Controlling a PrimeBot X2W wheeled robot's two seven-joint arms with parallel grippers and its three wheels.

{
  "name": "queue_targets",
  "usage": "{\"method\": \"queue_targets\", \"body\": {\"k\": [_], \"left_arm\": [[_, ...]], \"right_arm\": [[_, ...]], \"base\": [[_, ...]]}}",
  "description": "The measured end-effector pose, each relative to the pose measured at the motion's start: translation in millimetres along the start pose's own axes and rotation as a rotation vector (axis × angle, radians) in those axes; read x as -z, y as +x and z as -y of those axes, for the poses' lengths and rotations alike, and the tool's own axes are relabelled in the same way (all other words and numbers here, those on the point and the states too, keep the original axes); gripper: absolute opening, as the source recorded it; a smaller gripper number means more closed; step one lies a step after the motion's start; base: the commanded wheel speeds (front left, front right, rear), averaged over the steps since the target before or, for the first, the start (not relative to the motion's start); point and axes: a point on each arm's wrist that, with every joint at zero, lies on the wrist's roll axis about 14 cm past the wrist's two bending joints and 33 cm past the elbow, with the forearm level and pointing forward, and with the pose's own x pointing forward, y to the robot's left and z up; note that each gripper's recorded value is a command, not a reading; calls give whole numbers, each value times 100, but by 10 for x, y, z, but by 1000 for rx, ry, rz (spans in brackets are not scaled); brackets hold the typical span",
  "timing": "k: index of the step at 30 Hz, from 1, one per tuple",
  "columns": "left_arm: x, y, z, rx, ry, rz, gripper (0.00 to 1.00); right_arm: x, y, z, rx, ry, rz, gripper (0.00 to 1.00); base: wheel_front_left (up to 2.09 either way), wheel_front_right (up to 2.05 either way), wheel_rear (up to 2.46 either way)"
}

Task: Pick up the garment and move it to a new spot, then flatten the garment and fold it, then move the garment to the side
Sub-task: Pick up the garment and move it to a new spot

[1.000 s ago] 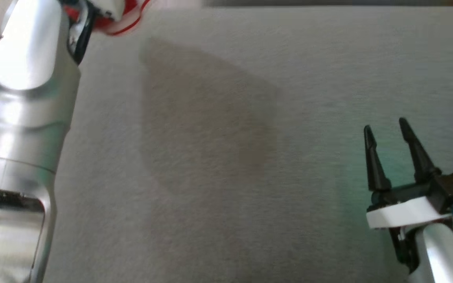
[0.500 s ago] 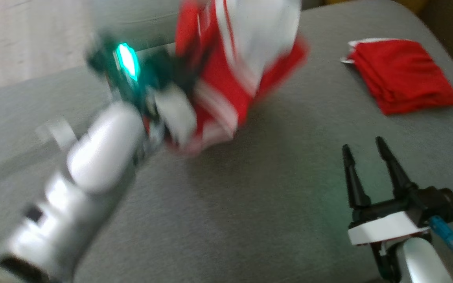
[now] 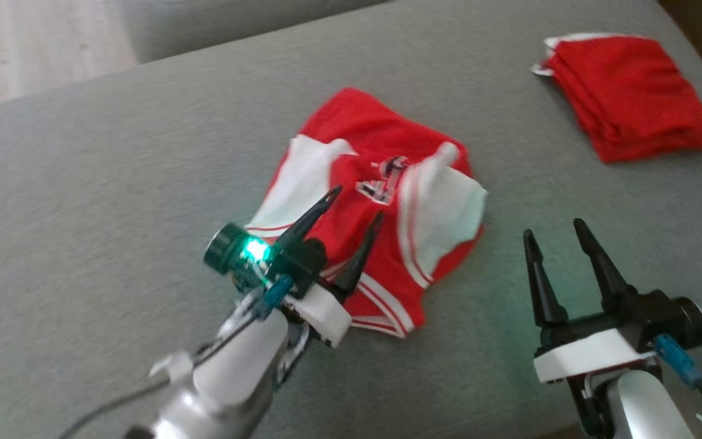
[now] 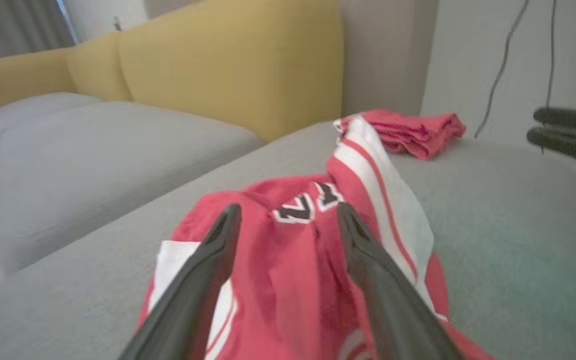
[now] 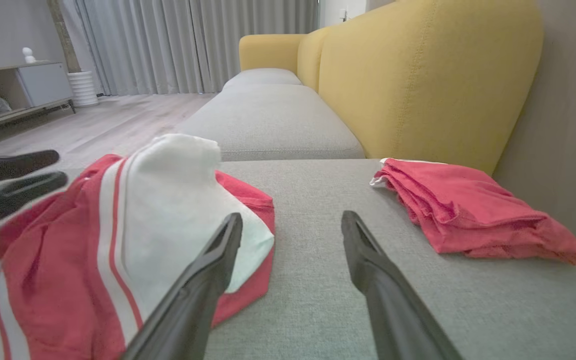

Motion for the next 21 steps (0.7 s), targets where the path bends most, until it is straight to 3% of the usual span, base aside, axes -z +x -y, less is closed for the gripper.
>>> {"method": "queue_targets", "body": {"k": [4,11,15,21], "left_arm": [[-110,-384,-280,-211,-89,67,100],[-51,-1536,-838,-650,-225,135,100],[-109,-2038,-888,-783,-219,179,100],[-54,-2473,-713,-862,-211,178,100]], "right_arm": [[-39,46,-96,-29,12,18,100],[-68,44,-358,-108,41,33,100],[-125,48,-538,-164,53,51,100],[-172,-56,-665,-205,56,67,100]], "base": [[0,0,0],[0,0,0],[0,0,0],[0,0,0]]}}
